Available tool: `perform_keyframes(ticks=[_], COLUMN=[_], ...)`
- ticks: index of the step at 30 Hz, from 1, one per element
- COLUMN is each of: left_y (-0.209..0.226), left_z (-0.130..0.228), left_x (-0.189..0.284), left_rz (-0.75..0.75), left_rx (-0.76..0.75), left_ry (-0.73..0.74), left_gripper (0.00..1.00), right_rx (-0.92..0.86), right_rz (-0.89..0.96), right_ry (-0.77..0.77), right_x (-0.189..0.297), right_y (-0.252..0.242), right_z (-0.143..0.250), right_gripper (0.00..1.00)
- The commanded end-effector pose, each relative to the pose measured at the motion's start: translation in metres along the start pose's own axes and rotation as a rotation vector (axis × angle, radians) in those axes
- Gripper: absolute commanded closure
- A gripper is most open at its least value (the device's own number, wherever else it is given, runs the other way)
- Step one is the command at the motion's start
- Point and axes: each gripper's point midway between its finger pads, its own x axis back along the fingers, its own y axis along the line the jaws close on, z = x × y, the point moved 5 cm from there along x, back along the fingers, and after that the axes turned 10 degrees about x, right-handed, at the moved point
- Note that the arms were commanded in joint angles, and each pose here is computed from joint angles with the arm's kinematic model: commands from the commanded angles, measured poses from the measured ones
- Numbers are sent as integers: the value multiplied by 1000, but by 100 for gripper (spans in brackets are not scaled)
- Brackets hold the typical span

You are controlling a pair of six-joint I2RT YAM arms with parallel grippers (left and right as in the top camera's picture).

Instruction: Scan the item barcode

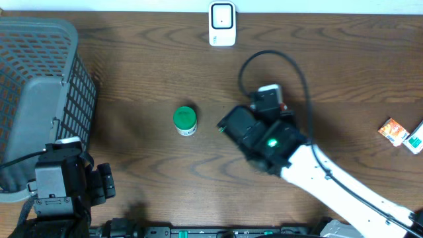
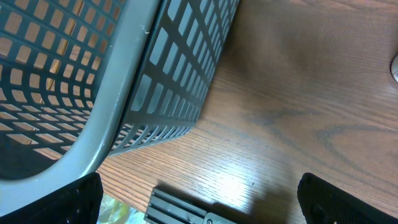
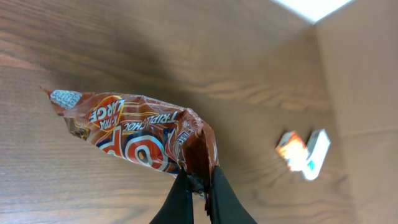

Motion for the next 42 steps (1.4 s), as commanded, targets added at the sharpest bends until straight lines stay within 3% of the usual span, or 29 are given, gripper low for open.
perform_keyframes(ticks=[1, 12, 15, 23, 29, 31, 33, 37, 39, 42], left_y=[1, 1, -1, -2, -2, -2, -2, -2, -2, -2], left_z=[0, 0, 0, 0, 0, 0, 0, 0, 0, 0], left_x=[2, 2, 2, 2, 2, 2, 2, 2, 2, 2], left_rz=[-3, -1, 10, 12, 12, 12, 12, 12, 12, 12], left_rx=[-1, -3, -17, -20, -20, -20, -20, -20, -20, -20], left_ry=[-6, -6, -9, -9, -10, -10, -10, -9, -9, -9], left_gripper=[2, 2, 2, 2, 2, 2, 2, 2, 2, 2], right_rx=[82, 506, 548, 626, 691, 704, 701, 604, 512, 408], right_rz=[164, 585, 563, 269, 76, 16, -45, -148, -246, -335], right_ry=[-93, -222, -228, -156, -151, -147, -140, -50, 91, 210], right_x=[6, -20, -22, 0, 33, 43, 50, 54, 49, 42], right_y=[13, 81, 100, 159, 196, 207, 217, 224, 222, 214], right_z=[-11, -21, -15, 28, 62, 73, 82, 96, 102, 97], right_gripper=[99, 99, 98, 98, 70, 40, 26, 15, 5, 1])
